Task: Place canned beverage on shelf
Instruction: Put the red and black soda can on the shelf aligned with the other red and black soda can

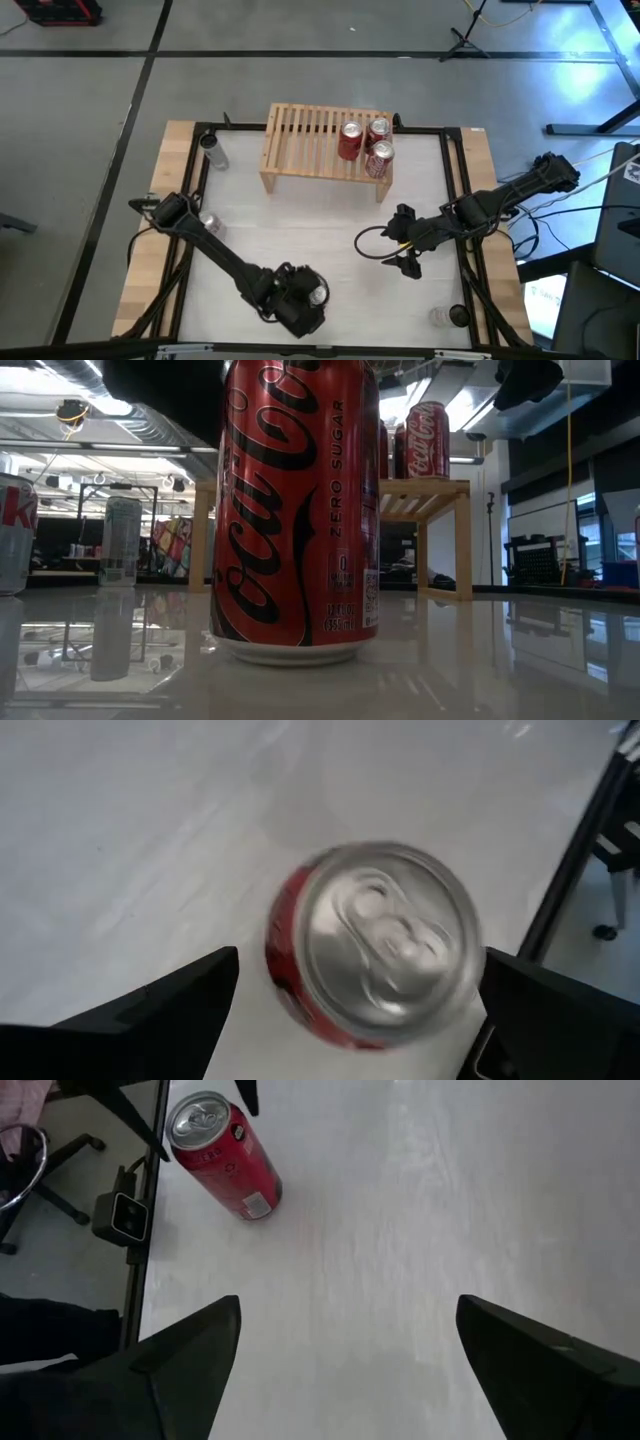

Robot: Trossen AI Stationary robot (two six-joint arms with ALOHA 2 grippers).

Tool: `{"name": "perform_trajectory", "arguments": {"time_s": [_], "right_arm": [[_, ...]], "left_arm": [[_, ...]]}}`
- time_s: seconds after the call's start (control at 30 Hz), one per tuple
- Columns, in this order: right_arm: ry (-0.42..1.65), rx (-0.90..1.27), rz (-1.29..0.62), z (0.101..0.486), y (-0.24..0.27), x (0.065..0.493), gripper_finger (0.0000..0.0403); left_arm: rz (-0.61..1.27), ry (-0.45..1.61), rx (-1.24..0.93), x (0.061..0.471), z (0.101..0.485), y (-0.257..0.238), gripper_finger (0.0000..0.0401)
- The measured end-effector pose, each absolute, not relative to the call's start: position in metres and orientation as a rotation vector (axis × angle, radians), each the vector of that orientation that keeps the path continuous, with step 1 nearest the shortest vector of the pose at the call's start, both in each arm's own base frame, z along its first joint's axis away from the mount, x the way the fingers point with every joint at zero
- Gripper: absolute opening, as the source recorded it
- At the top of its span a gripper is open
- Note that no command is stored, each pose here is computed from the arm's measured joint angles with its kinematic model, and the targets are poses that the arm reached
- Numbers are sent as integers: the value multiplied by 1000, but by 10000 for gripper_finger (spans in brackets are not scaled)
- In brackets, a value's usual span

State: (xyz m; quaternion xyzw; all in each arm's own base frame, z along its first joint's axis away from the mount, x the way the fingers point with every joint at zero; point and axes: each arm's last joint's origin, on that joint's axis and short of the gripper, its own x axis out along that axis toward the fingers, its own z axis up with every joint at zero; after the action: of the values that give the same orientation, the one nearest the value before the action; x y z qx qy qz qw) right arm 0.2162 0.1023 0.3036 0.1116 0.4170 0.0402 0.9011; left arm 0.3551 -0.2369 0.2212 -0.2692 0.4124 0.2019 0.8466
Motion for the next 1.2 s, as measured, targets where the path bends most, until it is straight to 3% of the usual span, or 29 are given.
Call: {"name": "perform_trajectory", "arguments": {"time_s": [0.3,0.53,0.93,1.2], "right_arm": [[859,236,83,304,102,216,358],[860,248,78,304,102,216,358],[861,261,72,304,102,217,358],[862,270,69,304,103,216,358]], "left_arm": [[487,749,-465,345,212,-247,393],[463,603,-531,336,180,-258,393],[525,537,-475,337,154,-236,392],[543,533,-468,353,156,-217,337]]}}
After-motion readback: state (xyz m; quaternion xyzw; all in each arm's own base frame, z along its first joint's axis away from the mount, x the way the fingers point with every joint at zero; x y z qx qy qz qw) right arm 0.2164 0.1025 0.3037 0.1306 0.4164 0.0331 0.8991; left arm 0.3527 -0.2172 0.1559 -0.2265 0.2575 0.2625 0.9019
